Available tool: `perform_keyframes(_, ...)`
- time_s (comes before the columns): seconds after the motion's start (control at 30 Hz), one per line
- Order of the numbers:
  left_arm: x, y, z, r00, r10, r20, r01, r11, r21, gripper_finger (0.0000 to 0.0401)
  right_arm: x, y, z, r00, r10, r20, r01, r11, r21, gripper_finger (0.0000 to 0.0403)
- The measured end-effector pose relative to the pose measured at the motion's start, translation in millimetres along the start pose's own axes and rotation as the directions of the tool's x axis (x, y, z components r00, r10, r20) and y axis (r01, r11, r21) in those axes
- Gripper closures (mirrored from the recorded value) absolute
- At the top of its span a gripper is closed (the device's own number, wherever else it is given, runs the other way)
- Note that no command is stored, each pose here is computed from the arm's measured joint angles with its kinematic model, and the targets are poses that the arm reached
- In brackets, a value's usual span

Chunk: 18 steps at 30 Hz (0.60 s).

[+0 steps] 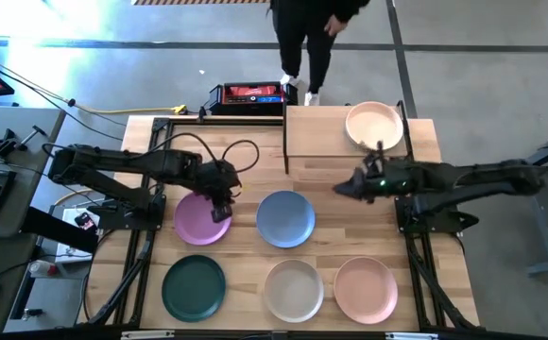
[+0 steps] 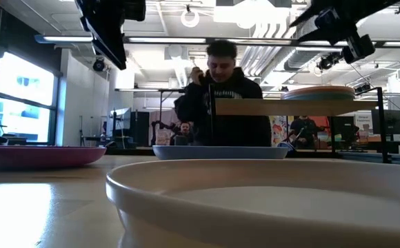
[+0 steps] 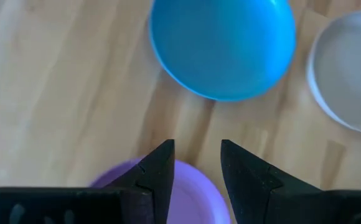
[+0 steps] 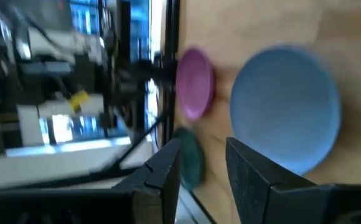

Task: Place and stack plates onto a shelf
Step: Stack the light gray plate on top of the light orange stacked plates on the shelf

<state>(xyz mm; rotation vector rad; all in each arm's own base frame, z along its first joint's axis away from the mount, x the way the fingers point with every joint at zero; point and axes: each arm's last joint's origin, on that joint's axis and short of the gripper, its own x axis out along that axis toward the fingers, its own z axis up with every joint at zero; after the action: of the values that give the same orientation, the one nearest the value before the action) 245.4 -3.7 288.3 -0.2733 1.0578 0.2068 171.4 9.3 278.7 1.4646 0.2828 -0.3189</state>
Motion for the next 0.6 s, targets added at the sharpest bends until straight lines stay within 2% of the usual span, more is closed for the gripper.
perform_keyframes(0.13, -0.6, -10.1, -3.8, 1.0, -0.023, -0.007, 0.023, 1.0, -0.008, 0.0282, 19.9, 0.1, -23.9, 0.997, -0.012, -0.072, 0.009, 0.999, -0.039, 0.0295)
perform_keyframes(0.4, -1.7, -23.7, -9.7, 0.999, -0.05, -0.016, 0.049, 0.997, -0.055, 0.0282, 49.2, -3.1, -67.8, 0.992, 0.01, -0.125, -0.022, 0.995, -0.094, 0.0295)
perform_keyframes(0.6, -2.5, -30.9, -13.0, 0.998, -0.064, -0.021, 0.062, 0.994, -0.093, 0.0282, 66.6, 6.8, -95.1, 0.984, -0.003, -0.177, -0.04, 0.97, -0.241, 0.0295)
